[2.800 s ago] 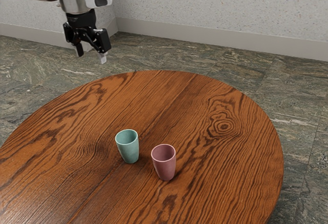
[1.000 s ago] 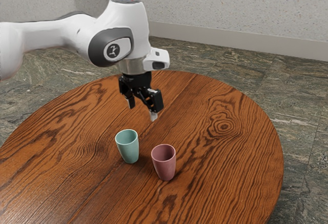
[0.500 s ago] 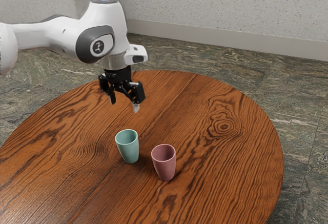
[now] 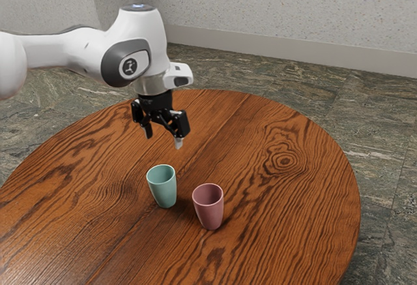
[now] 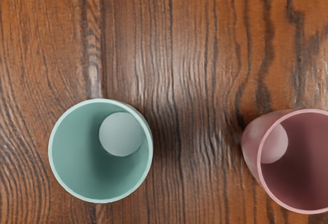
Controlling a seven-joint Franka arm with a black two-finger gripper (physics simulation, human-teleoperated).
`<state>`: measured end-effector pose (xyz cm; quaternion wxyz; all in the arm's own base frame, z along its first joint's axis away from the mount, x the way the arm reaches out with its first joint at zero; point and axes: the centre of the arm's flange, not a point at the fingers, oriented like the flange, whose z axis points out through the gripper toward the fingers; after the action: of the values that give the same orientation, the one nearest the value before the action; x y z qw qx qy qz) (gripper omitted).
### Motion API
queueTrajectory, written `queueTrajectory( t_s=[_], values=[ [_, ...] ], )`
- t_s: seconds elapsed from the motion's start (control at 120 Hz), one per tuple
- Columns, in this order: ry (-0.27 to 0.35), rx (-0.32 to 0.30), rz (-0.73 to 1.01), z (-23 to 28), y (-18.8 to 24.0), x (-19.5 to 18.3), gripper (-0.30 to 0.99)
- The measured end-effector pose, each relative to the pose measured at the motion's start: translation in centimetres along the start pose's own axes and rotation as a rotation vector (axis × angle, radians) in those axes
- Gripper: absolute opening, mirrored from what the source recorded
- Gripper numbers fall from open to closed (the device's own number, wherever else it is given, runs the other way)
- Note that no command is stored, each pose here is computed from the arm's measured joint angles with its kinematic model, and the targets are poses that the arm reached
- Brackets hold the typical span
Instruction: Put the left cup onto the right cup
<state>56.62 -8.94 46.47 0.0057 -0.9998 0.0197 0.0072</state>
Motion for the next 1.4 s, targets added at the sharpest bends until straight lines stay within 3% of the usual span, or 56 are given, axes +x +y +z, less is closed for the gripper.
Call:
queueTrajectory(
  t_s=[0.742,1.4],
  values=[
    [-0.020,0.005,-0.013,2.3,2.1,-1.8,0.69],
    [-0.022,-0.009,-0.046,4.9,1.6,-0.6,0.69]
  ],
)
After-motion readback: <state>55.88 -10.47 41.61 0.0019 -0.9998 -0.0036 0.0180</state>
